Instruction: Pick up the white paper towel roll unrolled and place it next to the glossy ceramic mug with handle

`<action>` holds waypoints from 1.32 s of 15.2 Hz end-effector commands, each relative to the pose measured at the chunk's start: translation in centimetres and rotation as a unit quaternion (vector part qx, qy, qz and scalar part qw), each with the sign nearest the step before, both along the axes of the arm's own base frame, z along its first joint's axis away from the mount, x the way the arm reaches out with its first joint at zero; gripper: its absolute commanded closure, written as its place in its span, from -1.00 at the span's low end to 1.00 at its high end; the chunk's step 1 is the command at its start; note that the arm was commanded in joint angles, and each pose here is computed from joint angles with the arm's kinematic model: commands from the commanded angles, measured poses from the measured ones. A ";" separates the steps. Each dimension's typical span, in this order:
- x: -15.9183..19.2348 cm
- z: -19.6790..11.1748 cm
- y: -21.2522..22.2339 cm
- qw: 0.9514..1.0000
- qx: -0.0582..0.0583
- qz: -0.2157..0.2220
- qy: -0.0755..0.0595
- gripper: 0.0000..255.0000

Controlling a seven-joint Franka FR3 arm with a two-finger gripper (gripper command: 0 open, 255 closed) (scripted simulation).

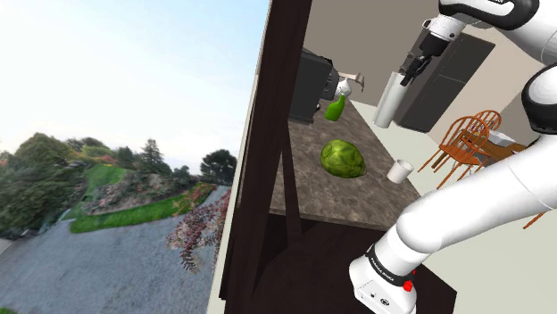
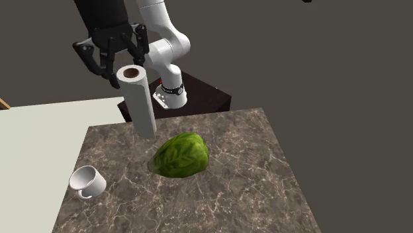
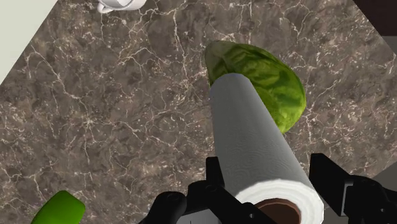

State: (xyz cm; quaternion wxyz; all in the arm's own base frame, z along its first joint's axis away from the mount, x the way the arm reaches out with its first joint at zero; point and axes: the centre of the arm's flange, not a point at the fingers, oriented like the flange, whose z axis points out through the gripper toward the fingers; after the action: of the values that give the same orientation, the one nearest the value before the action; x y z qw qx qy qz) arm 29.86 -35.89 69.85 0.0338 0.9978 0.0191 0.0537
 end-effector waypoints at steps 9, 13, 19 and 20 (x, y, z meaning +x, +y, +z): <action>-9.4 -0.1 -9.4 1.000 0.000 0.001 0.000 1.00; -13.1 -0.1 -13.1 1.000 0.000 0.001 0.000 1.00; -18.7 -0.1 -18.7 1.000 0.000 0.001 0.000 1.00; -19.6 -0.1 -19.7 1.000 0.000 0.001 0.000 1.00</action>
State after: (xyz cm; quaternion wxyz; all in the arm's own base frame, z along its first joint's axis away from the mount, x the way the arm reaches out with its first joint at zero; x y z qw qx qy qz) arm 10.94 -54.45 69.84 0.0326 0.9980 0.0157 0.0527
